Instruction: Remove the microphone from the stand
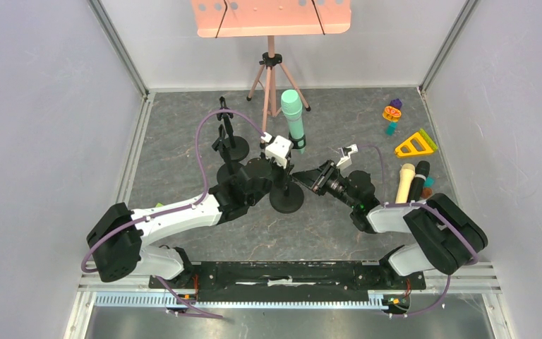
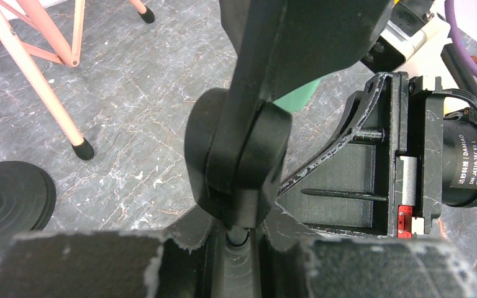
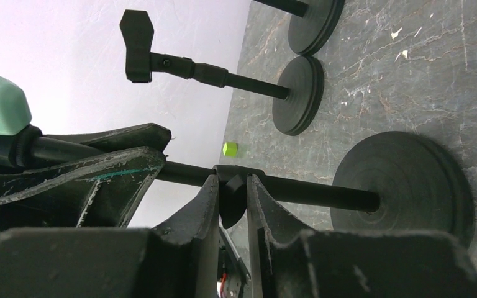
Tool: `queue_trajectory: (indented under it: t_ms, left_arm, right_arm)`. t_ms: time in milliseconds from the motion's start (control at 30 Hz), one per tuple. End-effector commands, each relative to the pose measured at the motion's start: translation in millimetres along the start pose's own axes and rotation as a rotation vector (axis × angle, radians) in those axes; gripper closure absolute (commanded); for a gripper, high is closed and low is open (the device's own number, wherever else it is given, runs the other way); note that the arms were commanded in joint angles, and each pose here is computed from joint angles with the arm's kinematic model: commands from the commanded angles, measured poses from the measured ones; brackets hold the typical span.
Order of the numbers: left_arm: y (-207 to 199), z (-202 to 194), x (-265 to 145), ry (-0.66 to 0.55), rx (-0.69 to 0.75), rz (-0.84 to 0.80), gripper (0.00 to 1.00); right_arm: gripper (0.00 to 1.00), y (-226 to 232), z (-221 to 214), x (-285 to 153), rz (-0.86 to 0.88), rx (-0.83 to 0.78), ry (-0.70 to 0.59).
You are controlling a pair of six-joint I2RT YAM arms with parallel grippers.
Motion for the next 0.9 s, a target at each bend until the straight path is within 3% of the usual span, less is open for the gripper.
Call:
queue_trajectory:
  t_ms: [0,200,567,700,867]
  left_arm:
    - [-5.8,9.0,-0.8,-0.043,-0.038,-0.029,0.98]
    - [-7.4,10.0,-0.1,-0.043,-0.037,-0.044,0.98]
    - [-10.3,8.7,3.0,-0.038,-0.039,-0.067,0.98]
    - [-11.0,9.0,3.8,-0.036,-0.039,-0.071,0.98]
    - [-10.1,8.6,2.3,-0.035,-0.037,-0.068,0.98]
  right_arm:
    - [1.00,13.2,-0.4,-8.9,0.137,-0.161,-0.007]
    - [1.00,14.0,1.3,-10.9,0.203,-0.401,-0.021]
    - [1.00,19.8,-3.8,-32.3,0.370,-1.204,-0.244]
    - [1.00,21.1,-6.5,-28.2,0.436,-1.322,-0.244]
    - [1.00,21.3,-1.7,-36.2,0.450,-1.468,-0.349]
Point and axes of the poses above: each gripper's point midway between its finger pads, its own x axis out along the fingers, its own y axis along the line the jaws close on, z = x × y, the point moved 10 cm from there along -x, back along the fingers, and after that the axes turned 2 degrees about -x, right-handed, at the moved point
